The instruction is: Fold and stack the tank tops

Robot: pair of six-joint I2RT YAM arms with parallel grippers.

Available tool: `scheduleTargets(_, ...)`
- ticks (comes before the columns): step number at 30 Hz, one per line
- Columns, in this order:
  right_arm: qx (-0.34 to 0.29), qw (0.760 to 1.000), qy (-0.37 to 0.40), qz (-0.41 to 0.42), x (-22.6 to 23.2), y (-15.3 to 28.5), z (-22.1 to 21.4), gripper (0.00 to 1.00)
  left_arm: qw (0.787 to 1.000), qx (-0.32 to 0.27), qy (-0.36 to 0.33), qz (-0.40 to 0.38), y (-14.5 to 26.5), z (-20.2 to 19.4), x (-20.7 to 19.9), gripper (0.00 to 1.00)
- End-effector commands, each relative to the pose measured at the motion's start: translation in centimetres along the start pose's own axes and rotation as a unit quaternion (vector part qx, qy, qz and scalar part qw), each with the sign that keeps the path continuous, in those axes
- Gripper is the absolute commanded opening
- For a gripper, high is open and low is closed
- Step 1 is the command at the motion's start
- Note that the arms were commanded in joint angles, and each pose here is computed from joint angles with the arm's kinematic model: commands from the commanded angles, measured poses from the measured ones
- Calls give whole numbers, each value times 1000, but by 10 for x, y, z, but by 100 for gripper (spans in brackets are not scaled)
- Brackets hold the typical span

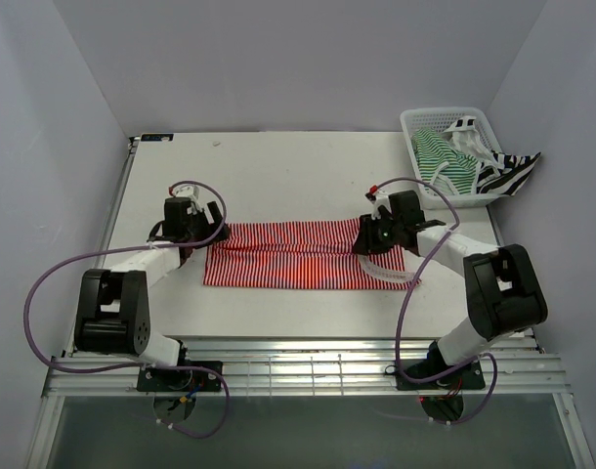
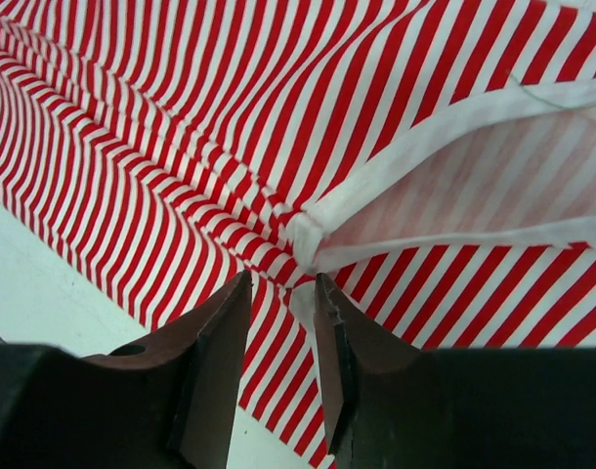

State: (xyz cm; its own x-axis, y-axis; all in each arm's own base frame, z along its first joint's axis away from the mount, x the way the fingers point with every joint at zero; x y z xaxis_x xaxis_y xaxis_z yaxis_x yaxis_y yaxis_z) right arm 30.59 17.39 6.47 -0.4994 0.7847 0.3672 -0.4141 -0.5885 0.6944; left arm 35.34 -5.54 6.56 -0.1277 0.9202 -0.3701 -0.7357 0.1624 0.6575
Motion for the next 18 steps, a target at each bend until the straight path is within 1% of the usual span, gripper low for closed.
scheduleTargets(1,-22,999,21,20,17,19,8,39,998,-57,8,-14,25,38,-17,98)
scheduleTargets(2,-22,999,24,18,18,22,8,43,999,-50,11,-11,28,37,-17,98)
scheduleTargets(4,-29,999,27,6,19,33,8,52,998,-57,16,-16,33,46,-22,98)
scheduleTargets(5,-30,999,26,-1,19,36,8,65,998,-58,16,-25,37,53,-28,98)
scheduleTargets(6,-39,999,26,-9,19,40,14,74,997,-60,24,-32,39,56,-33,98)
scheduleTargets(7,-51,998,26,-28,15,44,21,96,997,-59,28,-41,39,58,-37,98)
scheduleTargets(8,-58,997,26,-38,13,46,26,90,996,-50,29,-65,38,59,-46,98)
scheduleTargets(9,-65,996,19,-50,11,49,33,90,996,-46,33,-74,36,59,-51,98)
scheduleTargets(10,-79,994,15,-79,4,51,50,90,995,-40,38,-83,34,58,-56,98)
scheduleTargets(12,-73,991,-8,-114,-9,54,61,90,995,-24,42,-87,23,55,-62,98)
scheduleTargets(13,-56,989,-21,-136,-20,48,63,90,995,-14,42,-92,19,51,-68,98)
scheduleTargets(14,-70,988,-12,-139,-19,52,87,90,995,-6,40,-96,15,48,-72,98)
scheduleTargets(16,-37,986,-18,-163,-34,39,87,90,995,14,26,-96,1,38,-81,98)
scheduleTargets(17,-46,985,-11,-165,-34,40,103,90,995,20,27,-91,-4,35,-81,98)
scheduleTargets(18,-36,985,-11,-168,-38,36,103,90,995,26,29,-89,-9,32,-82,98)
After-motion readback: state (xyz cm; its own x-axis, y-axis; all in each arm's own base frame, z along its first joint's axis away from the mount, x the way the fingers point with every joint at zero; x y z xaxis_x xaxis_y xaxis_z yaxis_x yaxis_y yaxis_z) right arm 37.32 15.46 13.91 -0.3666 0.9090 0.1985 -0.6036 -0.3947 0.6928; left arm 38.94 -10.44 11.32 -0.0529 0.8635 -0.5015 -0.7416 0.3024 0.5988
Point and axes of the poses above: each gripper's point midway between its finger pads, its own y axis back along the fingers, its own x axis along the line the jaws close on, z = x × y, the point moved 2 cm from there along y, back along the fingers, and after that the axes turned 4 degrees about y, right-handed, at the moved point
